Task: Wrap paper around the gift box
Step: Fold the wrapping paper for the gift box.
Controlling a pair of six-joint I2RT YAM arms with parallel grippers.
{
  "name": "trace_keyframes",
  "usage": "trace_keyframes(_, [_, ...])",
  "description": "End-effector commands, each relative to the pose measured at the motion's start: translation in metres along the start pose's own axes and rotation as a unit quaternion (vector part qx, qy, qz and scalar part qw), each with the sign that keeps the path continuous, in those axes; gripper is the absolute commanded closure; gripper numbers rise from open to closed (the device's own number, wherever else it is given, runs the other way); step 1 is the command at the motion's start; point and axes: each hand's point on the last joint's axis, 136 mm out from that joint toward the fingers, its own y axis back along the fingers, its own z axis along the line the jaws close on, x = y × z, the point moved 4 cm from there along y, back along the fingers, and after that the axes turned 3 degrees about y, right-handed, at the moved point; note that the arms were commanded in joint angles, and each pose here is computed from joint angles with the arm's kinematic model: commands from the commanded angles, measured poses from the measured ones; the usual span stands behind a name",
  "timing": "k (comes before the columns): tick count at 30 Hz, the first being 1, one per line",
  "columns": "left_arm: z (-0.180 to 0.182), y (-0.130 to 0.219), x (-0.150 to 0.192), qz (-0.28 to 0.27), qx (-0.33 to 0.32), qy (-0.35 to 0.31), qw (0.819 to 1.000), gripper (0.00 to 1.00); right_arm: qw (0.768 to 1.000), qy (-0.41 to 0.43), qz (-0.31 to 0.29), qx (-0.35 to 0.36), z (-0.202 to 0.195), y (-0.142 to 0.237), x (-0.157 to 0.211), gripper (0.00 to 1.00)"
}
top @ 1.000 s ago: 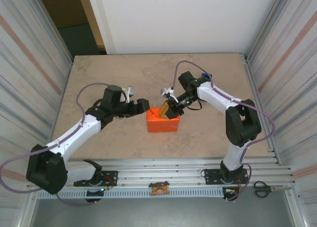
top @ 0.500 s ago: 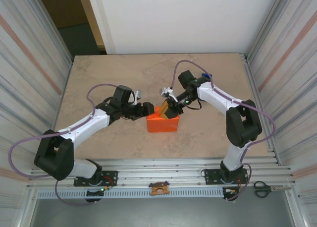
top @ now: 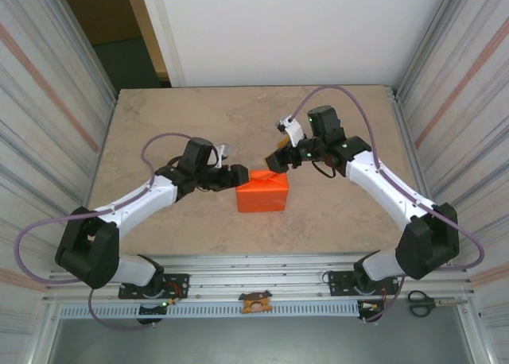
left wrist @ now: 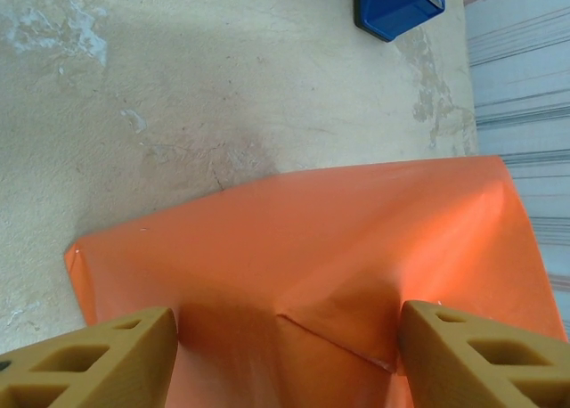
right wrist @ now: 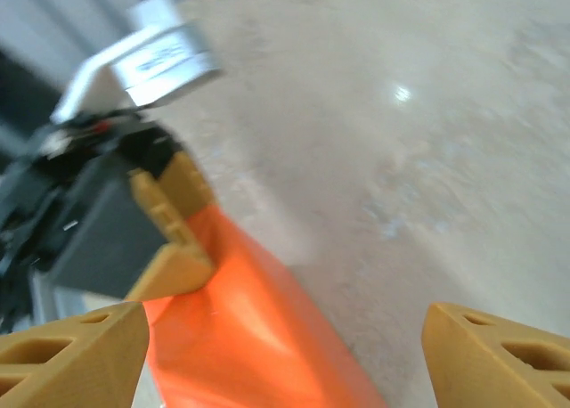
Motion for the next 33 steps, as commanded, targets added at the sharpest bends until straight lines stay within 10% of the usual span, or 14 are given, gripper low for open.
trace_keyframes(1, [0.016,-0.008,0.021,0.037,-0.025,-0.001,0.999,0.33,0.976,-0.187,0.058,0.09,-0.024,-0.004,0.025,0.17])
trace_keyframes(19, [0.013,-0.007,0.02,0.034,-0.02,-0.002,0.999,0.34,0.953,-0.244,0.178,0.031,0.001,-0.033,0.085,0.08])
trace_keyframes(33, [0.013,-0.005,0.021,0.034,-0.02,-0.003,0.999,0.34,0.966,-0.224,0.131,0.013,0.008,-0.022,0.051,0.02])
